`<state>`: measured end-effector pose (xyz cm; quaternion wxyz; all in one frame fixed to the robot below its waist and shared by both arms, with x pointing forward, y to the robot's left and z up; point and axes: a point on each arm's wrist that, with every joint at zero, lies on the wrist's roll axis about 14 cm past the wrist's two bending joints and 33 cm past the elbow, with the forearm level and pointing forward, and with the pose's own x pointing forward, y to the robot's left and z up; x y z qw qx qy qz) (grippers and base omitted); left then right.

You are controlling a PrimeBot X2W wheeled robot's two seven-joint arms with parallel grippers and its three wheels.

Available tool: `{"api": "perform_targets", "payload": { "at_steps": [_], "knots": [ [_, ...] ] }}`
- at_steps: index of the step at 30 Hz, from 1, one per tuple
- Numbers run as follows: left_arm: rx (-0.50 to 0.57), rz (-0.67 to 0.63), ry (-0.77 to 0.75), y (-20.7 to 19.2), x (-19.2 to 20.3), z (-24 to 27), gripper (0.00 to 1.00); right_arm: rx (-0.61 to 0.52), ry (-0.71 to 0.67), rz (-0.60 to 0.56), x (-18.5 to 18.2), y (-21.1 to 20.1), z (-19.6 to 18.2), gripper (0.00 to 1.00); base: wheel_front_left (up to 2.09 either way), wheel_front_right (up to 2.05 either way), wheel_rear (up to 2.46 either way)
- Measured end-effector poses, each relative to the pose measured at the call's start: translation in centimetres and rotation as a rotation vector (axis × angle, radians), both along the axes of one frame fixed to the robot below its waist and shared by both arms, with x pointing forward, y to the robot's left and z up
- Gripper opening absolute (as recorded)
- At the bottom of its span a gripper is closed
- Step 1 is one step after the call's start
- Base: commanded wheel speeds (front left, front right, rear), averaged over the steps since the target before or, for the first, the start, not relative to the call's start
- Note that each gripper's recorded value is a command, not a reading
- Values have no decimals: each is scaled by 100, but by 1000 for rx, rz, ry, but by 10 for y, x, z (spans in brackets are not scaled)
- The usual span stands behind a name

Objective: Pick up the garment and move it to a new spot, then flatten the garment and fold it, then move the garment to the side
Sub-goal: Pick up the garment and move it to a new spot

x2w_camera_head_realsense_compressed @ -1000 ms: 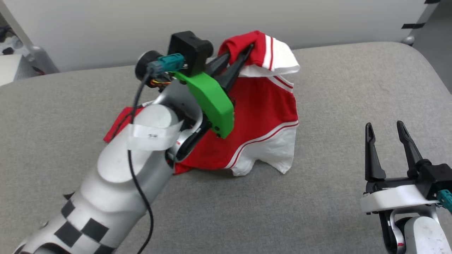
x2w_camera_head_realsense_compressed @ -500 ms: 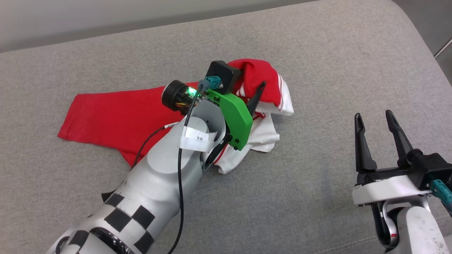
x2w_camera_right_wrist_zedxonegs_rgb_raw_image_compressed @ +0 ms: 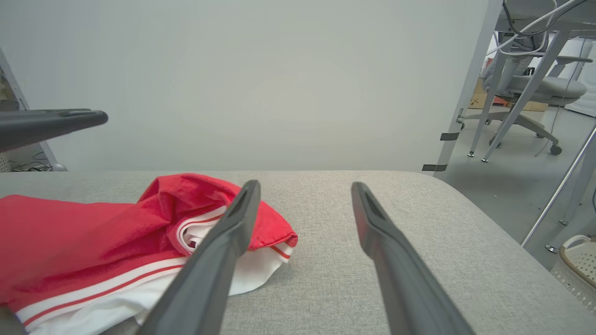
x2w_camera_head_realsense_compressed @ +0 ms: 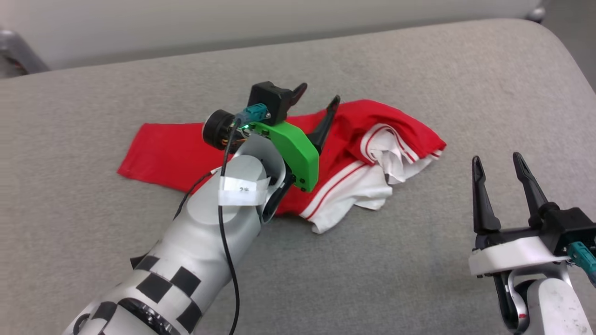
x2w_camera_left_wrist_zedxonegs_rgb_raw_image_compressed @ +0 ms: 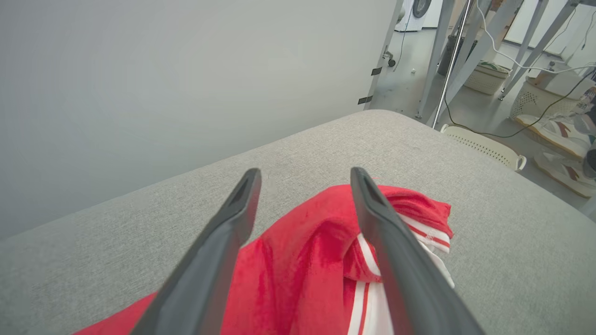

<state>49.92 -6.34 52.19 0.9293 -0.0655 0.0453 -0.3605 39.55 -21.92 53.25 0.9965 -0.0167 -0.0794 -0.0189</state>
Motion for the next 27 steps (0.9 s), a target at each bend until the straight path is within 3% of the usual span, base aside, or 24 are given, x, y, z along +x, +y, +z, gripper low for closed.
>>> {"api": "perform_targets", "payload": {
  "at_steps": [7, 14, 20, 27],
  "knots": [
    [-61, 221, -136, 83, 4, 53, 100, -1, -24, 61, -3, 21, 8, 100, 0, 0, 0],
    [-54, 409, -218, 169, -44, 58, 100, -1, -50, 129, -8, 45, 17, 100, 0, 0, 0],
    [-79, 511, -225, 200, -101, 47, 100, 0, -60, 168, -17, 58, 20, 100, 0, 0, 0],
    [-115, 574, -194, 209, -145, 31, 100, 7, -61, 198, -27, 68, 21, 100, 0, 0, 0]
  ]
}}
